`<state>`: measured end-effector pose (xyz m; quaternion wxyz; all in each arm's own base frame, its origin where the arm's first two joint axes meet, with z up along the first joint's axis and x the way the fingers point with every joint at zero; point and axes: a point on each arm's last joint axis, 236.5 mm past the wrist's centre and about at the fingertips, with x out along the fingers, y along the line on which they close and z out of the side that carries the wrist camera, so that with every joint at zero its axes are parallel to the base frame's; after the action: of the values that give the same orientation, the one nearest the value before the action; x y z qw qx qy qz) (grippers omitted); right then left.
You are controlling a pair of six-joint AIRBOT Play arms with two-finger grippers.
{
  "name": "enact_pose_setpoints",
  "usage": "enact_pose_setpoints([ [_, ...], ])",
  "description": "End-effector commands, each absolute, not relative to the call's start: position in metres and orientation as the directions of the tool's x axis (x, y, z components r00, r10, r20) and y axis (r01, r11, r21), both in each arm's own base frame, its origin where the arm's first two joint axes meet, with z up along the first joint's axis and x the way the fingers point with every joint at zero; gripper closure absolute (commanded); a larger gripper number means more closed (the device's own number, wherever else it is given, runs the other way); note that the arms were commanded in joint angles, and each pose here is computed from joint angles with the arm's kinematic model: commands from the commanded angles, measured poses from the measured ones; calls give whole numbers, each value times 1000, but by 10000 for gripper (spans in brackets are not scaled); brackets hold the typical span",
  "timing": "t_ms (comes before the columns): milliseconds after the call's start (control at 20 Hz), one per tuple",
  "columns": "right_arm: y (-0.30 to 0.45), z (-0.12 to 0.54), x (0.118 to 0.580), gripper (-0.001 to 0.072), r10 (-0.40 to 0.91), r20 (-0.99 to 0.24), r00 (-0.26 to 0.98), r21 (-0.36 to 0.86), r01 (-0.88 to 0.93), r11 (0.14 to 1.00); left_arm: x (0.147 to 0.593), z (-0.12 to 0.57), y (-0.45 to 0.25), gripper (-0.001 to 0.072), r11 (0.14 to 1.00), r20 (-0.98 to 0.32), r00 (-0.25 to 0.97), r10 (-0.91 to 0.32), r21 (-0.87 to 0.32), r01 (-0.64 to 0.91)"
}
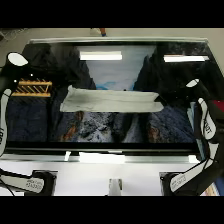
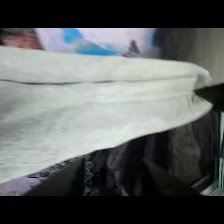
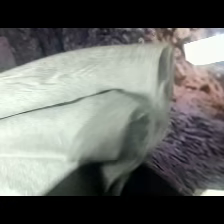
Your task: Fold the shirts.
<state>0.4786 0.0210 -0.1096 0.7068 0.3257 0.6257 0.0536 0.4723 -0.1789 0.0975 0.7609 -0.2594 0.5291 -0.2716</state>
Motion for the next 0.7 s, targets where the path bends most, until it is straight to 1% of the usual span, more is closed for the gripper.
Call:
enact_pose_setpoints([
  [0, 38, -86, 491, 689, 511, -817, 266, 574, 295, 764, 453, 99, -232, 612, 693, -655, 229, -720, -686, 220],
  [50, 38, -71, 492, 689, 505, -814, 287, 573, 258, 778, 450, 91, -249, 672, 690, -657, 213, -724, -683, 238],
  [150, 39, -30, 490, 689, 499, -801, 330, 574, 187, 798, 440, 65, -287, 672, 683, -664, 169, -728, -686, 249],
  [250, 45, 14, 478, 689, 509, -785, 354, 580, 127, 805, 424, 28, -329, 673, 685, -680, 117, -724, -686, 246],
  [350, 53, 58, 456, 689, 527, -772, 355, 584, 72, 808, 420, 4, -365, 673, 683, -675, 116, -729, -708, 180],
  [500, 64, 116, 416, 689, 539, -763, 358, 572, -15, 820, 414, -17, -413, 674, 651, -636, 141, -759, -745, 147],
  [650, 72, 159, 381, 688, 542, -750, 378, 569, -48, 821, 395, -46, -447, 674, 629, -624, 101, -775, -777, 31],
])
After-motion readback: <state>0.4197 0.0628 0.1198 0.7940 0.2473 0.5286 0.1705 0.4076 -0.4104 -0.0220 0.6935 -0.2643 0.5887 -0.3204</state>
